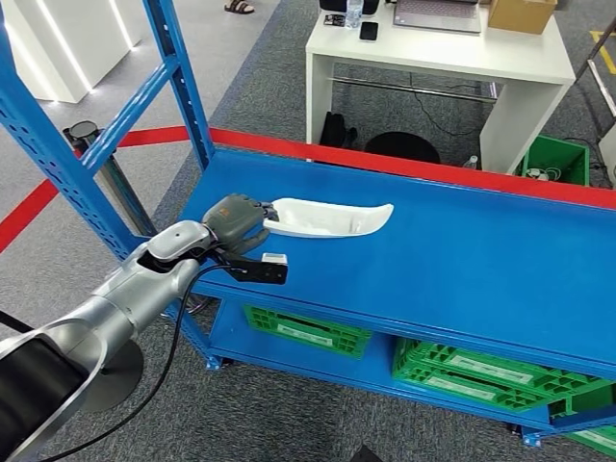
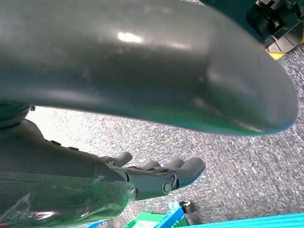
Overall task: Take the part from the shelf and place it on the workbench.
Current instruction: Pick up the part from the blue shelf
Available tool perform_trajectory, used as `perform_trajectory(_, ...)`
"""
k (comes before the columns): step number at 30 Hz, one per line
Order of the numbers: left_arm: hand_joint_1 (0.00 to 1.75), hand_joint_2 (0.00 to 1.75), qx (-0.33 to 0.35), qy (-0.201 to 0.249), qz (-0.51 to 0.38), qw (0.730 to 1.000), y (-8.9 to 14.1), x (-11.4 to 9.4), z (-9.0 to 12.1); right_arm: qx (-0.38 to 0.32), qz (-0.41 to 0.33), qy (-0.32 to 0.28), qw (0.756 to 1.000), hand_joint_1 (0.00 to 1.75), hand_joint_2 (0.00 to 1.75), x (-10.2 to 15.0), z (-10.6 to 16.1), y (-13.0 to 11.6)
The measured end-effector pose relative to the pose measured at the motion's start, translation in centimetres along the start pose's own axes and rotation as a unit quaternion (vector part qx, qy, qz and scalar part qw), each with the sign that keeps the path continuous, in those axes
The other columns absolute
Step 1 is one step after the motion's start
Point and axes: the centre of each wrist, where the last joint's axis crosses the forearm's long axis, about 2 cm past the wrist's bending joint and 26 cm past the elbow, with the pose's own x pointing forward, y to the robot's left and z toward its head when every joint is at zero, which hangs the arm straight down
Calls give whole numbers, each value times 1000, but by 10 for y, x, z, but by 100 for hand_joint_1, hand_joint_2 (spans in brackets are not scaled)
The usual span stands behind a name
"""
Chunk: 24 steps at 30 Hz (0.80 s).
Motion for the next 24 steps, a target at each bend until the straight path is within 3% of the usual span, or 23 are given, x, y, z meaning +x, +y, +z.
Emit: perform_trajectory(24,175,175,0,58,-7,998,-7,-12,10,-5,-11,4,1000,0,0,0,0,0)
